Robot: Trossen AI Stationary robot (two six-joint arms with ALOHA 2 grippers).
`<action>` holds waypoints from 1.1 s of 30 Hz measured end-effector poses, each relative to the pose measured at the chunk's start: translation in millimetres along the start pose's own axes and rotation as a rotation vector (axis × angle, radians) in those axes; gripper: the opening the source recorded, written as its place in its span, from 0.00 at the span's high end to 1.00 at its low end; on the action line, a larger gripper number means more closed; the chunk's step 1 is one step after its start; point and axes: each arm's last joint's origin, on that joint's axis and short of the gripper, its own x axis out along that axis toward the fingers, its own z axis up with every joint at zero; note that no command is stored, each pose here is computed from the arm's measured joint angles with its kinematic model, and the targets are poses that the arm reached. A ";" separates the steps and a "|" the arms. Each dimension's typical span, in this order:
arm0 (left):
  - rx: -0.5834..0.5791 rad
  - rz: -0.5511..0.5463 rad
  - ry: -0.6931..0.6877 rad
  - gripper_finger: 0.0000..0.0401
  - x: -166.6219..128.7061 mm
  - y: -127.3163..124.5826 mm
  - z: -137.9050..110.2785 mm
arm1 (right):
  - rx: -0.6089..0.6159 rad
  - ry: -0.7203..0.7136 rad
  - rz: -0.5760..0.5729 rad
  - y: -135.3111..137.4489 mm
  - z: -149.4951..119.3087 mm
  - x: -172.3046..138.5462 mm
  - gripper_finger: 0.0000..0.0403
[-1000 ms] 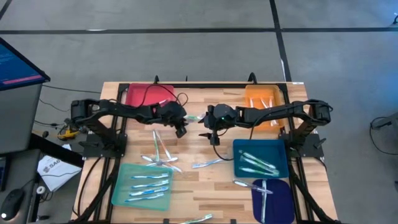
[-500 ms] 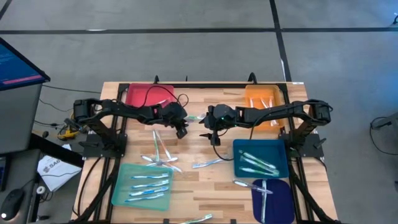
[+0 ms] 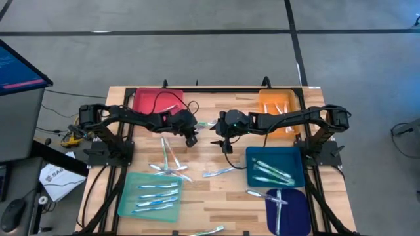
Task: Pick & Place Toothbrushes
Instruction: Put the violet toothbrush into the pink bin
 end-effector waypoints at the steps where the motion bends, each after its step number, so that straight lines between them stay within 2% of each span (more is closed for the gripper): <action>1: 0.002 0.002 0.001 0.74 0.0 -0.7 -0.7 | 0.000 0.000 0.000 0.0 0.0 0.0 0.29; 8: -0.005 0.024 -0.002 0.74 7.1 0.1 -2.0 | 0.000 0.000 0.000 0.0 0.0 0.0 0.29; 11: 0.030 0.026 0.006 0.74 9.1 -5.3 -4.5 | 0.003 0.000 0.002 1.1 0.2 0.1 0.29; 28: 0.078 0.035 -0.019 0.74 9.0 -8.7 4.9 | -0.004 -0.005 0.005 2.2 0.7 0.2 0.29; 33: 0.172 0.027 -0.023 0.74 6.8 -13.6 13.0 | -0.004 -0.005 0.004 2.1 0.7 0.2 0.29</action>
